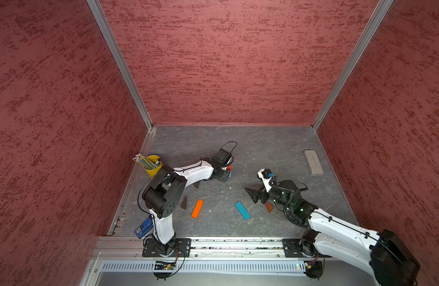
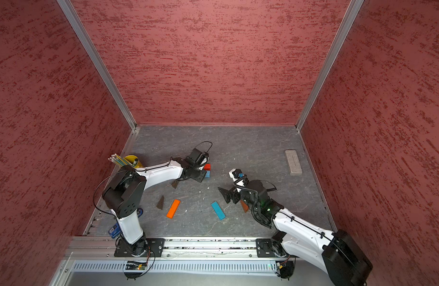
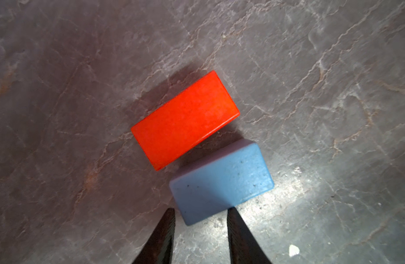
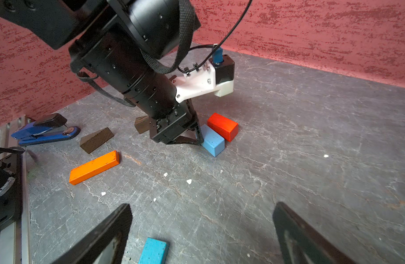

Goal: Assemble a small pinwheel with building blocks
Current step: Assemble the building block at the center of the board.

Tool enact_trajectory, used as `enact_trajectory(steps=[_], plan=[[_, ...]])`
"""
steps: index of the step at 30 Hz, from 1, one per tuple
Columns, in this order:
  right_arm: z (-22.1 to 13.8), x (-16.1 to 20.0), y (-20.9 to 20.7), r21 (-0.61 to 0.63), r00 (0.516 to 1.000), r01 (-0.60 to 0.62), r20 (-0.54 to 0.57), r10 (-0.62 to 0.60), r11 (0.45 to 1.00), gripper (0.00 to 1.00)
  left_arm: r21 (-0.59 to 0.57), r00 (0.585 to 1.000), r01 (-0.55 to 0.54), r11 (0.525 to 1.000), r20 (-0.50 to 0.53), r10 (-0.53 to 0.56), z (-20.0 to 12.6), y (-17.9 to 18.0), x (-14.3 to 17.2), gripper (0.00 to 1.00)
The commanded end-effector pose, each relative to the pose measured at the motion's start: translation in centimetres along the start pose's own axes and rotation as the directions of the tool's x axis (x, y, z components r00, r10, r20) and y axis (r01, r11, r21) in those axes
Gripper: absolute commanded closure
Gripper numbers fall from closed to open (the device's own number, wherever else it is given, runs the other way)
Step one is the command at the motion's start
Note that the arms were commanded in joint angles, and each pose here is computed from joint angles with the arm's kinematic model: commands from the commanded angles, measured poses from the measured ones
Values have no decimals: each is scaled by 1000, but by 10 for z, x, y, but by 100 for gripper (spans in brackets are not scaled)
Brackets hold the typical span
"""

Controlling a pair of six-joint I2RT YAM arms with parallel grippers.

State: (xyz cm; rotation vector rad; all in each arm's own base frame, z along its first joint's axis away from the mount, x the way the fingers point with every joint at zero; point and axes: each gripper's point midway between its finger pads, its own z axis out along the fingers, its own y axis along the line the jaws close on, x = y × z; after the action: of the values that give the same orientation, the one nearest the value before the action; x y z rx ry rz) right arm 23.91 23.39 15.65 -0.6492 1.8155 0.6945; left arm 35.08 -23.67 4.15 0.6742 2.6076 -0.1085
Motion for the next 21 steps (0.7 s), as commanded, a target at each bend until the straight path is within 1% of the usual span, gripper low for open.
enact_trajectory(steps=[1, 21], plan=[[0, -3, 5, -19, 1000, 7, 21, -6, 1000, 1, 1, 1000, 7, 1000, 10, -7, 4, 1, -7, 60], [1, -2, 5, -22, 1000, 8, 17, -8, 1000, 1, -10, 998, 62, 998, 9, -62, 11, 5, -11, 61]])
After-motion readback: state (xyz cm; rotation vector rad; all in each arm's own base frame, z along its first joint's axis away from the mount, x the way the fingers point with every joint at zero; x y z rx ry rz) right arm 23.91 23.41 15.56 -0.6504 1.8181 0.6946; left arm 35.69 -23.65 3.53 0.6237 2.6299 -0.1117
